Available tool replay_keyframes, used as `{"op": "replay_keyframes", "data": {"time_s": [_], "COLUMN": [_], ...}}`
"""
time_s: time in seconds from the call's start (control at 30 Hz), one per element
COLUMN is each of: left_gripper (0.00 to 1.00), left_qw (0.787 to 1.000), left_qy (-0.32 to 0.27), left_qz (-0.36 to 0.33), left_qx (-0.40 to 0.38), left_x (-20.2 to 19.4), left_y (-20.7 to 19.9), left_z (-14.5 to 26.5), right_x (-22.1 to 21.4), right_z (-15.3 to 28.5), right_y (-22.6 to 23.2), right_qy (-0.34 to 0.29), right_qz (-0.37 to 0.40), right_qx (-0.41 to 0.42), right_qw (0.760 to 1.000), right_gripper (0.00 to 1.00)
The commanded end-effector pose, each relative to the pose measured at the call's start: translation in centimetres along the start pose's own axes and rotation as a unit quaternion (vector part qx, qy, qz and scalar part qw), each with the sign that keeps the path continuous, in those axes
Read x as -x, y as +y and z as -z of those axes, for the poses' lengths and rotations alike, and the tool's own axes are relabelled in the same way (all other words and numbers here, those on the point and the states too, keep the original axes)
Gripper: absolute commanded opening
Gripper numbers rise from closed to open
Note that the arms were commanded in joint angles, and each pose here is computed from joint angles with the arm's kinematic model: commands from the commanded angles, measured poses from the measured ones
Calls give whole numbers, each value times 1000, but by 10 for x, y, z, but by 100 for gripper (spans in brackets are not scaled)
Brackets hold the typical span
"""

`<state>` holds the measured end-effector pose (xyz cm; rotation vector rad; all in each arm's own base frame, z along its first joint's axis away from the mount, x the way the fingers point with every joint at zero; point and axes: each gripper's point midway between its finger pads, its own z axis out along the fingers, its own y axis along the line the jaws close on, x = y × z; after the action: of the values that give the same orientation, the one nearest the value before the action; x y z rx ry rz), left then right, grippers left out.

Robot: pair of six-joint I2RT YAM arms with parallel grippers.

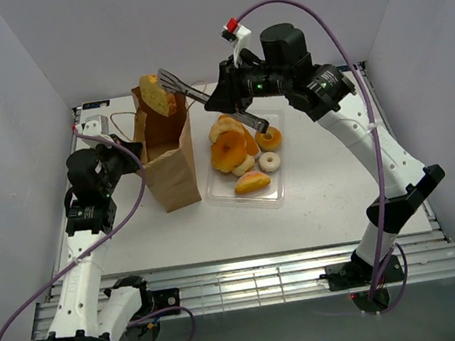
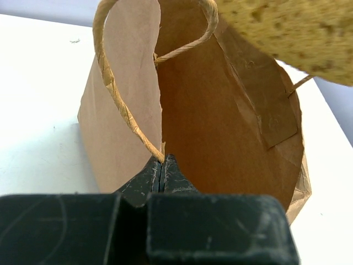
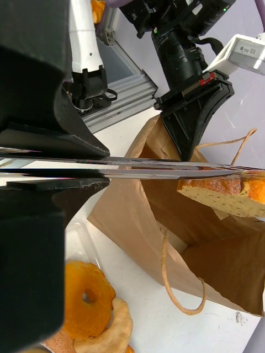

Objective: Place the fake bread into the paper bag

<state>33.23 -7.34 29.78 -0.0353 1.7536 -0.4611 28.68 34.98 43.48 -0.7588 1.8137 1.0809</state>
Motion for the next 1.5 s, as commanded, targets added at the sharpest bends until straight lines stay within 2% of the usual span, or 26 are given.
{"op": "replay_keyframes", "data": {"time_s": [0.0,0.03,0.07,0.17,0.3,0.4,0.47,0.77,1.07,1.3,1.47], "left_gripper": [0,0,0,0,0,0,0,0,0,0,0], "left_qw": [1000,1000,1000,1000,1000,1000,1000,1000,998,998,998], "left_qy": [-6,-6,-7,-9,-10,-9,-8,-10,-11,-12,-13], "left_qz": [-4,-4,-6,-6,-7,-8,-8,-15,-20,-21,-22], "left_qx": [-14,-14,-13,-7,-1,1,3,23,52,56,56], "left_x": [1,1,2,2,3,2,1,2,1,1,2], "left_y": [-7,-7,-7,-5,-3,-3,-2,5,17,17,17], "left_z": [1,1,1,2,2,2,1,1,1,1,1], "right_x": [19,19,18,16,13,16,17,25,29,-8,-69], "right_z": [-8,-10,-12,-16,-17,-15,-12,14,78,120,130], "right_y": [4,4,3,-1,-7,-6,-5,0,-8,-50,-96], "right_qy": [-37,-35,-33,-28,-25,-29,-31,-50,-94,-95,-55], "right_qz": [16,15,14,12,12,15,15,17,18,-1,-40], "right_qx": [11,12,13,7,-6,-9,-11,-22,-80,-174,-236], "right_qw": [999,999,999,1000,1000,999,999,998,992,980,969], "right_gripper": [20,21,31,46,58,57,52,51,51,51,51]}}
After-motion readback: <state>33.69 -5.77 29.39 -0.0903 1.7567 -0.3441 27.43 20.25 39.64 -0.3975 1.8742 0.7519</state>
